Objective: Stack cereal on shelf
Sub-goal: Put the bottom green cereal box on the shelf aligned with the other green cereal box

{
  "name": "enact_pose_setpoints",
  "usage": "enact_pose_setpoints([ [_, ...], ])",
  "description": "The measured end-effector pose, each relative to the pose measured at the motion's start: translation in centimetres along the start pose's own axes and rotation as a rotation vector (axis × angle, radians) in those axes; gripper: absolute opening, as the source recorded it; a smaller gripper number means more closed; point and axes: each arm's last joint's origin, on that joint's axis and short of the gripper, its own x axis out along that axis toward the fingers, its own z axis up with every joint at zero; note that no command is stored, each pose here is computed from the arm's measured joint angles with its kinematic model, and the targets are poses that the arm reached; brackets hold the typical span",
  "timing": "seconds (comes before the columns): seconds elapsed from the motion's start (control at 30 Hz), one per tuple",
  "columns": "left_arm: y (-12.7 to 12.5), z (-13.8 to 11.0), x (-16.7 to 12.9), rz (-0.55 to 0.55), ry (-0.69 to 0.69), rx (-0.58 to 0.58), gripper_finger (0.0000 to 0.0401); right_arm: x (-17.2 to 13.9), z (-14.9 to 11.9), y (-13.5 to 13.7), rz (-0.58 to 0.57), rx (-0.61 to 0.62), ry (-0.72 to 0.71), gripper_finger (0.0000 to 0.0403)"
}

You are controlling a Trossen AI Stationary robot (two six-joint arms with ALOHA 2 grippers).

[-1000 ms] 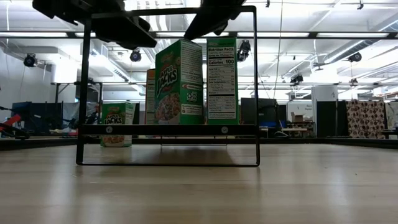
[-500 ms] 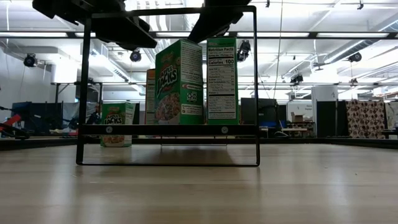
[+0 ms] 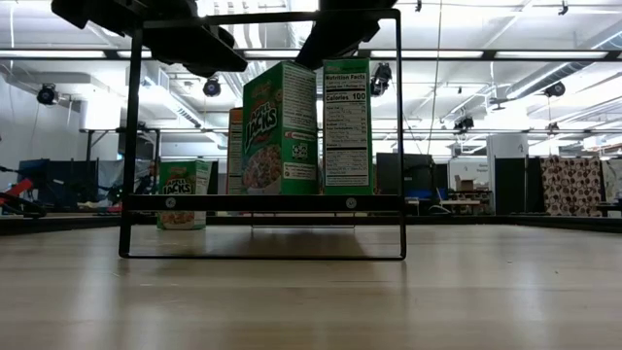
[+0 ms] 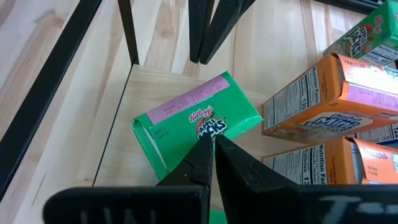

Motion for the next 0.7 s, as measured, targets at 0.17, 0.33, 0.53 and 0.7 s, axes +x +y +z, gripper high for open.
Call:
enact_pose_setpoints([
  [0.17,0.0,-0.2,0.1,0.002,-0.016,-0.001,0.0,0.0,0.0,0.0,0.0,0.0,0.0,0.0009],
  [0.33,-0.1,-0.7,0.2,0.003,-0.023,-0.002,0.0,0.0,0.0,0.0,0.0,0.0,0.0,0.0009],
  [0.53,-0.2,-1.0,0.3,0.008,-0.053,-0.008,0.0,0.0,0.0,0.0,0.0,0.001,0.0,0.0009],
  [0.7,-0.2,-1.1,0.3,0.011,-0.063,-0.009,0.0,0.0,0.0,0.0,0.001,0.003,0.001,0.0009],
])
